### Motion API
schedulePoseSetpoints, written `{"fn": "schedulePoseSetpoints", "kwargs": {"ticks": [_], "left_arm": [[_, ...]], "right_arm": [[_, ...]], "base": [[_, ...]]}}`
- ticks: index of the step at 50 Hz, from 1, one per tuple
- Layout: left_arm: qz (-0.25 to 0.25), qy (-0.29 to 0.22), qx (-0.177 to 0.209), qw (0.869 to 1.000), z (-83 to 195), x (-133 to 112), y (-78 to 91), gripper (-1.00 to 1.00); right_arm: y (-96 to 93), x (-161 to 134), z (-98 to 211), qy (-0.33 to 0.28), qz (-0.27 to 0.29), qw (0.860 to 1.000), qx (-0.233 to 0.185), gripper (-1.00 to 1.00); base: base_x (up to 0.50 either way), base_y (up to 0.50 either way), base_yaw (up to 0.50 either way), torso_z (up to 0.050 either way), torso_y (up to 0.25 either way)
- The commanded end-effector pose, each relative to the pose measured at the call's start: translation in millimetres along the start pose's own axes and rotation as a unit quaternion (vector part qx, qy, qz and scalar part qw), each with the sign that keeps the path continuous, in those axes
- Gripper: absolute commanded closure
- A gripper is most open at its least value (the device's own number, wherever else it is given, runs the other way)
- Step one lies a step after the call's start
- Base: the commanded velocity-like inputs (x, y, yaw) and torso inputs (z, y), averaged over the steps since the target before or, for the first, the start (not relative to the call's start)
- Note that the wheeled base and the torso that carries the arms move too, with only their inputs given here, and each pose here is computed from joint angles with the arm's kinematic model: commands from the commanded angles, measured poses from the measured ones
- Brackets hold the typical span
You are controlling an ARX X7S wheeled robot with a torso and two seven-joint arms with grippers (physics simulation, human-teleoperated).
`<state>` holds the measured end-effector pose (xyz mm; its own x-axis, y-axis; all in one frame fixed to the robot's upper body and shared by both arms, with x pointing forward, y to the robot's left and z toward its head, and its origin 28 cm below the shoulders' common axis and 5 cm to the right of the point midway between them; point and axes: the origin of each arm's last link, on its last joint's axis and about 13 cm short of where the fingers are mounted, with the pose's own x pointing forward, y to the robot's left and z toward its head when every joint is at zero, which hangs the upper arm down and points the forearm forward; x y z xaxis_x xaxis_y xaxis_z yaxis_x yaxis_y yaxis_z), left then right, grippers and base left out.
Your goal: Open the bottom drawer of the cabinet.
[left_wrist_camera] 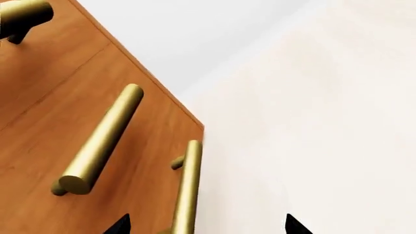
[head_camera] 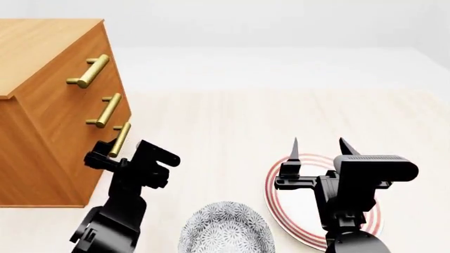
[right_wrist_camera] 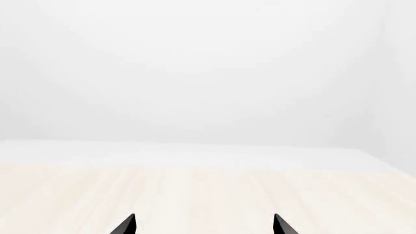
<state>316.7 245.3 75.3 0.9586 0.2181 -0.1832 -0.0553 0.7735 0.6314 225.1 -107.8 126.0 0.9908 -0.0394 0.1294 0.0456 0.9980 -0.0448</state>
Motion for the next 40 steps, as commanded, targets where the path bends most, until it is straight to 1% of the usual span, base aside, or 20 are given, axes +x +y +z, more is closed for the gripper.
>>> {"fn": "schedulePoseSetpoints", "kwargs": {"ticks": [1,3,6,10,14,27,36,40], "left_arm": [[0.007,0.030,0.052,0.998,-2,13,3.2,-1.00],[0.006,0.034,0.060,0.998,-1,16,4.4,-1.00],[0.008,0.042,0.084,0.996,0,23,5.1,-1.00],[0.009,0.050,0.107,0.993,-1,30,5.1,-1.00],[0.007,0.057,0.114,0.992,-1,34,5.1,-1.00],[0.001,0.086,0.121,0.989,-4,47,3.7,-1.00],[0.014,0.107,0.136,0.985,-9,60,5.5,-1.00],[0.020,0.114,0.141,0.983,-9,62,7.3,-1.00]], "right_arm": [[0.2,-1,-1,0.000,0.000,1.000,0.001,-1.00],[0.1,-1,-1,0.000,0.000,1.000,0.002,-1.00],[0.1,-1,-1,0.000,0.000,1.000,0.002,-1.00],[-0.4,-2,-1,0.000,-0.001,1.000,0.003,-1.00],[-0.8,-2,-2,-0.001,-0.001,1.000,0.004,-1.00],[-1.6,-2,-2,0.000,-0.003,1.000,0.004,-1.00],[-1.3,-2,0,-0.002,-0.002,1.000,0.003,-1.00],[-1.3,-2,-1,-0.001,-0.003,1.000,0.004,-1.00]], "base": [[0.00,0.00,0.00,0.000,0.000],[0.00,0.00,0.00,0.000,0.000],[0.00,0.00,0.00,0.000,0.000],[0.00,0.00,0.00,0.000,0.000],[0.00,0.00,0.00,0.000,0.000],[0.00,0.00,0.00,0.000,0.000],[0.00,0.00,0.00,0.000,0.000],[0.00,0.00,0.00,0.000,0.000]]}}
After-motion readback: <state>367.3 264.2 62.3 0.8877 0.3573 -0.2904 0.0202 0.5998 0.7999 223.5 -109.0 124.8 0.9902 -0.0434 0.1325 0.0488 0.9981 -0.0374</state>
